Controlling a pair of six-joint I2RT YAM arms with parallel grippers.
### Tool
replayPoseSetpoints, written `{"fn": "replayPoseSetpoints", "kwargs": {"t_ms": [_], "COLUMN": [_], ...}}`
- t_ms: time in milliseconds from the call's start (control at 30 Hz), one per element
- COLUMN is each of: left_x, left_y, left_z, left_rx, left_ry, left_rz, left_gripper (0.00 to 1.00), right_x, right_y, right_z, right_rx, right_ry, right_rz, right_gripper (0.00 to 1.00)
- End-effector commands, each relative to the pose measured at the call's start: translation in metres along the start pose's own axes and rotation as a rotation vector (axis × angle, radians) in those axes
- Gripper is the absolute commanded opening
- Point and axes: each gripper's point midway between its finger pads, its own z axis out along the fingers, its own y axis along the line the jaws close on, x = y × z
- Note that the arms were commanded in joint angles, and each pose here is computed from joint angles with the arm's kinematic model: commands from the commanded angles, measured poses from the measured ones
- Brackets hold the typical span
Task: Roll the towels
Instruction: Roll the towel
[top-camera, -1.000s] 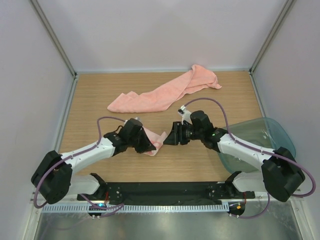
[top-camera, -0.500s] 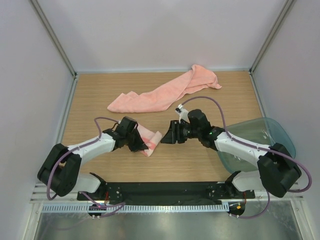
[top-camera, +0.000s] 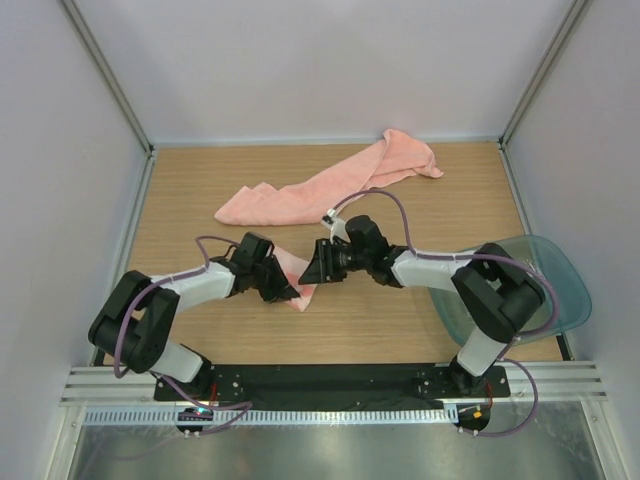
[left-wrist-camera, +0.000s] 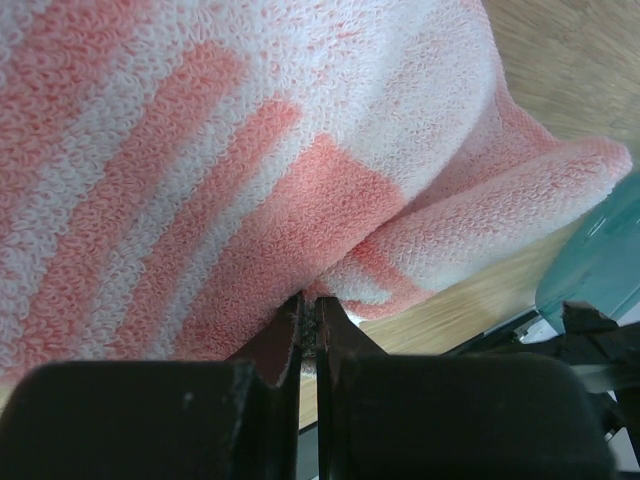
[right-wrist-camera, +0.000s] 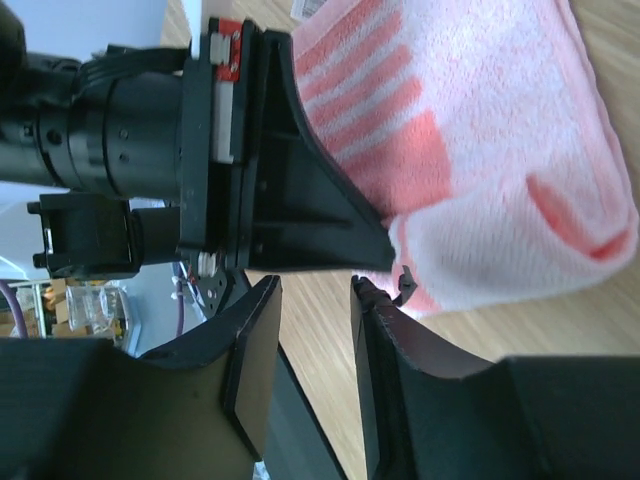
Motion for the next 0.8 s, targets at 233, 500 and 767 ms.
{"fn": "replayPoseSetpoints", "kwargs": {"t_ms": [233, 500, 767], "left_x": [0.003, 0.009, 0.013], "left_y": [0.03, 0.041, 0.049], "left_z": [0.003, 0.002, 0.005], "left_rx": [-0.076, -0.089, -0.111], "left_ry": [0.003, 0.026, 0.038], "left_rz": [0.012, 0.0, -0.012], "left_gripper": [0.0, 0.0, 0.0], "right_x": [-0.034, -0.034, -0.038], "right_y": [-0.032, -0.074, -0.09], "right_z": [0.031, 0.033, 0.03], "right_rx": [-0.054, -0.042, 0.001], "right_ry": [-0.1, -0.103, -0.118], "right_rz": [0.063, 0.125, 0.125], "right_gripper": [0.36, 0.35, 0.34]}}
